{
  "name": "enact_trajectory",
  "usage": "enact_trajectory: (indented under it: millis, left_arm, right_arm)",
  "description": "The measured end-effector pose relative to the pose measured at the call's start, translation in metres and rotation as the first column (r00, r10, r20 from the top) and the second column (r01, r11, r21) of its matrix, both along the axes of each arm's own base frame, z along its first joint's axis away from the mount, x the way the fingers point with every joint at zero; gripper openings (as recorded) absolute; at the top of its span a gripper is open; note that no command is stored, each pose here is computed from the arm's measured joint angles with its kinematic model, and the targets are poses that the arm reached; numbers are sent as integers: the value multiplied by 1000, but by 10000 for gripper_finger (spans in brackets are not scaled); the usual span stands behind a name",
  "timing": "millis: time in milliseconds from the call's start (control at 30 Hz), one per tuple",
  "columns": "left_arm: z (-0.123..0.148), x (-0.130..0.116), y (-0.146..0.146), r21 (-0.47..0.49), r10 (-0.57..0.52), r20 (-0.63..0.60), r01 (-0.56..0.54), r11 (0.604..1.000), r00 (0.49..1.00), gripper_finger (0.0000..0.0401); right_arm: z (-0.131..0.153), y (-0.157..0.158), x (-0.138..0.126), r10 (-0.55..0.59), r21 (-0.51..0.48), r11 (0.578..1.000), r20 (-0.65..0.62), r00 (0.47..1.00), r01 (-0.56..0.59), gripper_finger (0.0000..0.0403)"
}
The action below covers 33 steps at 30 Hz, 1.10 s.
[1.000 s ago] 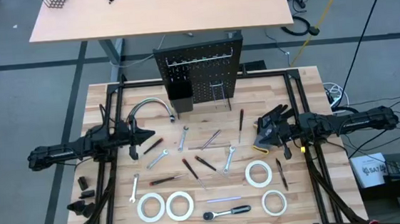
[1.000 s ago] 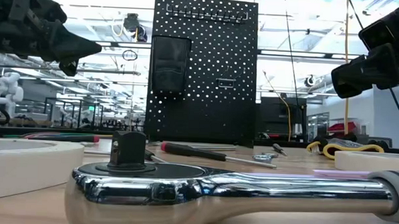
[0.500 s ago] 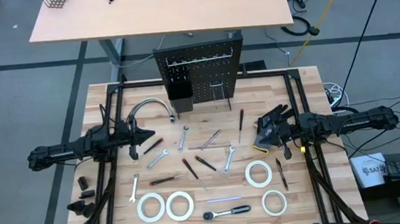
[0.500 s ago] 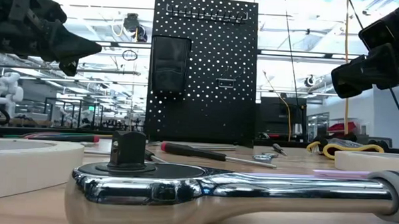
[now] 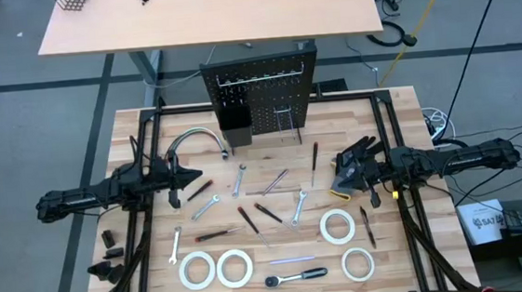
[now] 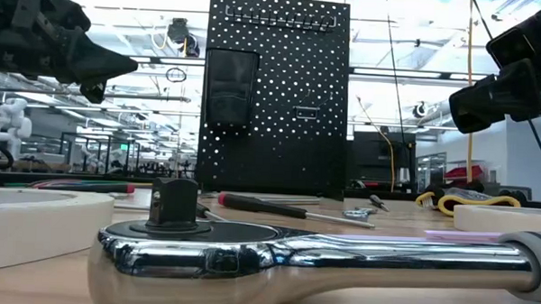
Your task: Hang tools onto peg board
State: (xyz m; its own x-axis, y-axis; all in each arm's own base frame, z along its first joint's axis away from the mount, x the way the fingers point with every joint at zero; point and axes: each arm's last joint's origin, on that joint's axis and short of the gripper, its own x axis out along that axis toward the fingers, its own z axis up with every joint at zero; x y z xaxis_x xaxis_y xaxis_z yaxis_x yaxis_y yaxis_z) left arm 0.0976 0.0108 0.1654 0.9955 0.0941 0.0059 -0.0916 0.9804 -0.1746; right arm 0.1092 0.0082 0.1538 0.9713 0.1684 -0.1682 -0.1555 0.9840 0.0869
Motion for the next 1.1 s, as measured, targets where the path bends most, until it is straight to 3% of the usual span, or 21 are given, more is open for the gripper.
enact_trajectory:
  millis: [600, 733, 933, 1100]
  left_arm:
    - [0, 0, 0, 0, 0, -1, 0, 1000, 1000, 0]
    - [0, 0, 0, 0, 0, 0, 0, 1000, 1000, 0]
    - [0, 0, 0, 5, 0, 0, 0, 1000, 1000, 0]
    - [1, 0, 1, 248, 55, -17, -49, 967, 998, 0]
  right_arm:
    - [0, 0, 0, 0, 0, 1000, 0, 1000, 0, 4]
    - [0, -2, 0, -76, -10, 997, 4, 997, 76, 4]
    - [1, -2, 0, -76, -11, 997, 8, 997, 76, 4]
    - [2, -2, 1, -84, 7, 996, 19, 996, 84, 4]
